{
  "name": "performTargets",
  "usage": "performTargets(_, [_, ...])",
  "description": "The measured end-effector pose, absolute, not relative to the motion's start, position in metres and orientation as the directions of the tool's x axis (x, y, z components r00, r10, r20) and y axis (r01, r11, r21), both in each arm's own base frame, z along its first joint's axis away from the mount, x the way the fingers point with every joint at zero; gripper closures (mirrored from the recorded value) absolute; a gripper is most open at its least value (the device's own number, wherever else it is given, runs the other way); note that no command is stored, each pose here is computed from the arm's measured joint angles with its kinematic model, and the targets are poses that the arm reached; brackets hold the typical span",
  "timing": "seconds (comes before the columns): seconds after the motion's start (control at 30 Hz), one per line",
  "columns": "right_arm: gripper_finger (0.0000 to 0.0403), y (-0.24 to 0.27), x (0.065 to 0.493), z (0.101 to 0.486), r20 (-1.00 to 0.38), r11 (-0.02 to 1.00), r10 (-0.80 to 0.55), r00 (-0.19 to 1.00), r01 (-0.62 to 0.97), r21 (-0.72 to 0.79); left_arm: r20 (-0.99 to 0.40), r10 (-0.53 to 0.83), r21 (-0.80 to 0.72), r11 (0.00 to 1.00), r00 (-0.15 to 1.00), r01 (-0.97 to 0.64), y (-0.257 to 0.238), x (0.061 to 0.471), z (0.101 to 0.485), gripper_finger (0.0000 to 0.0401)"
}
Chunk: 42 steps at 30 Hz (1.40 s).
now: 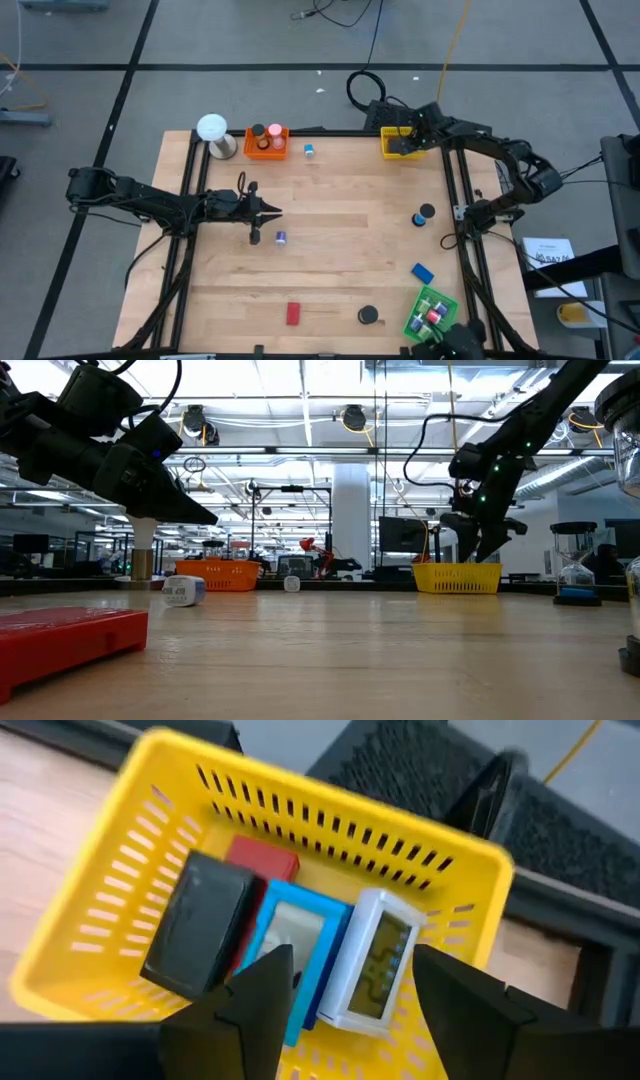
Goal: Pick & Place Office items
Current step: Put the purple charger adapter into the green basket
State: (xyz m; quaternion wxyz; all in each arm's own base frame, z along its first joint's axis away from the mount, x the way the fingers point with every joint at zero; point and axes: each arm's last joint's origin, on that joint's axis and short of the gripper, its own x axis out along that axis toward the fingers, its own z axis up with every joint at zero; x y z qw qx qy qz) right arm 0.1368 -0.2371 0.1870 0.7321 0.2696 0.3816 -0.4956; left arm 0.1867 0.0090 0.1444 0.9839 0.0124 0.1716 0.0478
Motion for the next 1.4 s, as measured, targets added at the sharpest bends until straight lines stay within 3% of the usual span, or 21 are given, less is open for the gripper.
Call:
performTargets(0.2, [0.0228,-0.225,0.133,0.216,-0.760,0.394,-0.592,0.269,0.919,0.018,-0.337,0.098,0.041,0.995,0.936,-0.090,0.009,0.187,0.144,0.0336])
performTargets(0.4, [0.0318,-0.190,0.137,0.258,-0.638,0.501,-0.661,0.394,0.865,0.016,-0.337,0.098,0.041,0.995,0.937,-0.090,0.009,0.187,0.144,0.0336])
performTargets(0.57, [0.0394,-0.156,0.152,0.274,-0.594,0.626,-0.618,0.515,0.779,0.023,-0.337,0.098,0.041,0.995,0.936,-0.090,0.009,0.187,0.144,0.0336])
performTargets(0.87, [0.0376,-0.109,0.186,0.276,-0.436,0.797,-0.511,0.741,0.598,0.084,-0.337,0.098,0.041,0.995,0.936,-0.090,0.009,0.187,0.144,0.0336])
performTargets(1.13, [0.0387,-0.083,0.196,0.267,-0.342,0.867,-0.428,0.837,0.487,0.106,-0.286,0.098,0.027,0.995,0.953,-0.094,0.009,0.188,0.149,0.0336])
performTargets(1.4, [0.0400,-0.062,0.202,0.246,-0.169,0.918,-0.352,0.921,0.375,0.127,-0.260,0.076,-0.253,0.957,0.963,-0.144,0.007,0.189,0.152,0.0336])
